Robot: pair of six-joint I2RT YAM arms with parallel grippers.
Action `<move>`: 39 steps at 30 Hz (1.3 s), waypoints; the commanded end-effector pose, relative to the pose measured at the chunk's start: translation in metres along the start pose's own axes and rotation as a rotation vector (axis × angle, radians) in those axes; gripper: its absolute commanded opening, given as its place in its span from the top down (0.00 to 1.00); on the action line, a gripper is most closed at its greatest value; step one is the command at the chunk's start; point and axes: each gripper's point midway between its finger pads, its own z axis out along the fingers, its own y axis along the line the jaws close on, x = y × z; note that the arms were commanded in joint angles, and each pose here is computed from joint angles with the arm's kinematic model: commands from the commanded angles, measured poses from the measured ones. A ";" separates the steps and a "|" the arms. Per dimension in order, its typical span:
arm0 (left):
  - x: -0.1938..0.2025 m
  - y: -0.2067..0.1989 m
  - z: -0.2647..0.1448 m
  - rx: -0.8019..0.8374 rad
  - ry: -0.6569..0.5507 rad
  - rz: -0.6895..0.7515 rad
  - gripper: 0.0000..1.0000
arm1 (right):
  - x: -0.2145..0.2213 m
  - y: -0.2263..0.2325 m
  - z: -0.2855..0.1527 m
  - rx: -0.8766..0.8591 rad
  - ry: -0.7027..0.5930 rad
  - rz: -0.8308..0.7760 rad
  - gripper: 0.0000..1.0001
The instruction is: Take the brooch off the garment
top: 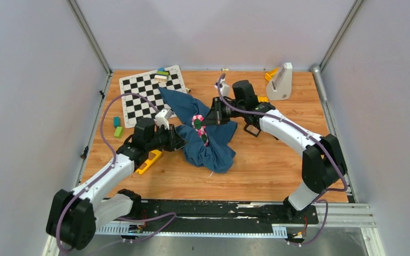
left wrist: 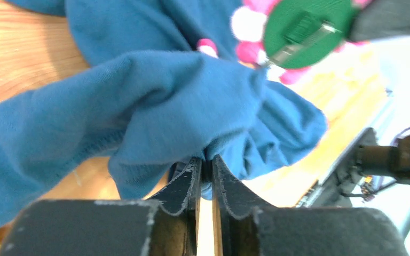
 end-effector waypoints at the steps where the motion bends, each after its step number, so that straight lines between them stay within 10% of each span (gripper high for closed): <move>1: -0.016 -0.044 -0.033 0.150 -0.063 0.021 0.78 | -0.004 0.031 -0.032 -0.244 0.043 0.119 1.00; 18: -0.038 -0.055 -0.045 0.139 -0.122 0.012 0.48 | -0.014 0.045 -0.073 -0.285 0.016 0.115 1.00; 39: -0.048 -0.058 -0.081 0.029 -0.173 -0.165 0.49 | -0.014 0.050 -0.018 0.375 -0.365 -1.354 1.00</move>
